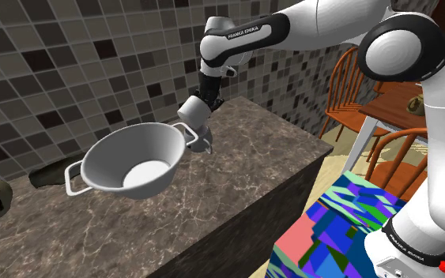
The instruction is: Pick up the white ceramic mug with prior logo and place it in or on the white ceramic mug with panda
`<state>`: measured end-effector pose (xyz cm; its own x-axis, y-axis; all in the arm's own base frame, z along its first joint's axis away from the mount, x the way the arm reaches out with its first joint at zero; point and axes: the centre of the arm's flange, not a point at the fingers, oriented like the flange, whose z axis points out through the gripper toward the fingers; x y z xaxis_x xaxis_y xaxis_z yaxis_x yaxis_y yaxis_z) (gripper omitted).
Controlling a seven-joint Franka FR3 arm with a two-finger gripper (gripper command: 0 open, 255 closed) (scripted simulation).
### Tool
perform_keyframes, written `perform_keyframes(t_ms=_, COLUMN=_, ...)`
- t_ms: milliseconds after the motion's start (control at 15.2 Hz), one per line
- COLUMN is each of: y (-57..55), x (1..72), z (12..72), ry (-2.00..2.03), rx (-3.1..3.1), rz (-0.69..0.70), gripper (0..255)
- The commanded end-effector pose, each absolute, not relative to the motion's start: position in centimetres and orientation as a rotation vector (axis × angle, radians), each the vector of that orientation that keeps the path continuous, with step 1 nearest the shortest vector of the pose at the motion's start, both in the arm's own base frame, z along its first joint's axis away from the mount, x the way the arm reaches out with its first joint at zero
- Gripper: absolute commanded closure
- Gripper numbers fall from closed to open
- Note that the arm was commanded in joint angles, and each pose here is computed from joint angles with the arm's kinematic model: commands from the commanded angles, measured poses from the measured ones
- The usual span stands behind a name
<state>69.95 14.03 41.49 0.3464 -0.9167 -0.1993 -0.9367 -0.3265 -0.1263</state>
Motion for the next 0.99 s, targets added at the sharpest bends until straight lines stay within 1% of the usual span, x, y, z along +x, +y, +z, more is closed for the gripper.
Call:
perform_keyframes(t_ms=0, y=14.5, x=69.7, z=40.3, ry=1.671, rx=-2.403, rz=0.159, gripper=255)
perform_keyframes(t_ms=330, y=14.5, x=69.7, z=40.3, ry=1.671, rx=-2.403, rz=0.159, gripper=255)
perform_keyframes(t_ms=396, y=14.8, x=69.7, z=40.1, ry=1.672, rx=-2.403, rz=0.159, gripper=0)
perform_keyframes(t_ms=726, y=14.5, x=69.7, z=40.3, ry=1.671, rx=-2.403, rz=0.159, gripper=0)
perform_keyframes(t_ms=924, y=13.5, x=69.6, z=44.2, ry=1.671, rx=-2.403, rz=0.159, gripper=0)
